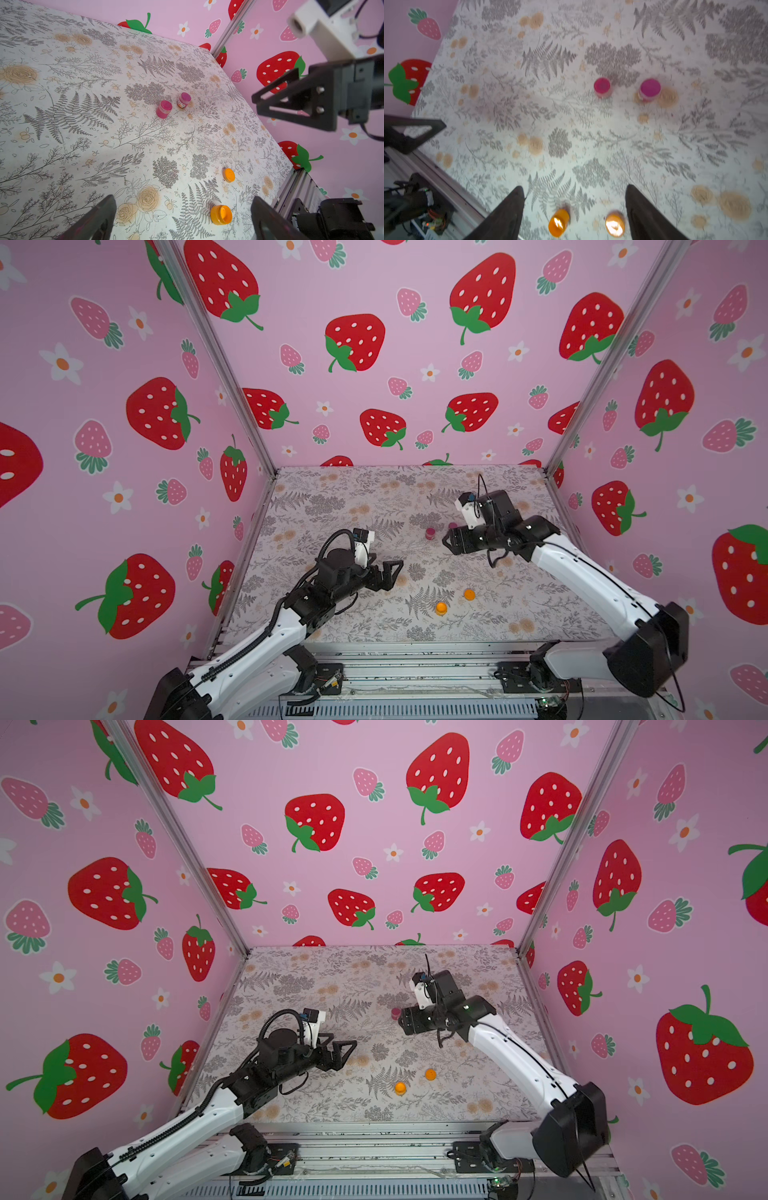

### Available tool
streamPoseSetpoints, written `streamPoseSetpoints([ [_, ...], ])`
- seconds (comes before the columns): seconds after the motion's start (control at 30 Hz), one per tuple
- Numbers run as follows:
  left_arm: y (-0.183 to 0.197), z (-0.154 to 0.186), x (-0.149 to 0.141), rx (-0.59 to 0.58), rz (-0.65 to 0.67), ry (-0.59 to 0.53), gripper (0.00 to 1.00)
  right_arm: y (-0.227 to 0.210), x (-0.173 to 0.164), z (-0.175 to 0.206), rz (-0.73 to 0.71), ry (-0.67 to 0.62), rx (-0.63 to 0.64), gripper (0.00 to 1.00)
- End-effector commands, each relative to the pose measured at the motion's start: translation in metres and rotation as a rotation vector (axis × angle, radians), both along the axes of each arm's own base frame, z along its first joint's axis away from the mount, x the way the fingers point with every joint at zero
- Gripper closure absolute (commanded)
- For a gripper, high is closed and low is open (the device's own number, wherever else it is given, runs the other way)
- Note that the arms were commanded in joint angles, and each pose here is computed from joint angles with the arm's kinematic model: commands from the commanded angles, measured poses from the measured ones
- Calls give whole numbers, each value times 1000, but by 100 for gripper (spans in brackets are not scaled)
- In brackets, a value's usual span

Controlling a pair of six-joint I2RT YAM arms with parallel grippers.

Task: Close the paint jar lid
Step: Place the paint jar at the center of the board, then pick up the paint jar from the center of the board.

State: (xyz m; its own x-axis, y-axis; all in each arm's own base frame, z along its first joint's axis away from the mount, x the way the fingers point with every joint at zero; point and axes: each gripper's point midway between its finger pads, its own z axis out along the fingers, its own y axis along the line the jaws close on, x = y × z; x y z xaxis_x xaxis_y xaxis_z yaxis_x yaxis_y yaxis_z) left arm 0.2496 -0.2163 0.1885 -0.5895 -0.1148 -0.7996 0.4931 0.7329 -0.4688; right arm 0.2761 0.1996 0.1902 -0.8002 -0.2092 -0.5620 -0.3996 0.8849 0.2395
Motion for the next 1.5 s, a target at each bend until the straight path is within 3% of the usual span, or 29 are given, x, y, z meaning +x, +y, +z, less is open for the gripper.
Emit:
streamPoseSetpoints([
  [0.0,-8,28,0,-51,-39,-50,1,0,-42,-17,71,42,100,23],
  [0.23,-5,30,-9,-63,-60,-82,1,-3,-111,-42,131,16,183,25],
  [0.5,-5,22,-17,-60,-71,-80,1,3,-138,-93,111,45,66,29],
  [0.9,-10,12,-24,-37,-86,-82,1,28,-130,-126,103,-43,-134,29],
  [1.47,1,10,-28,-21,-53,-89,1,34,-107,-146,6,-95,-197,43],
])
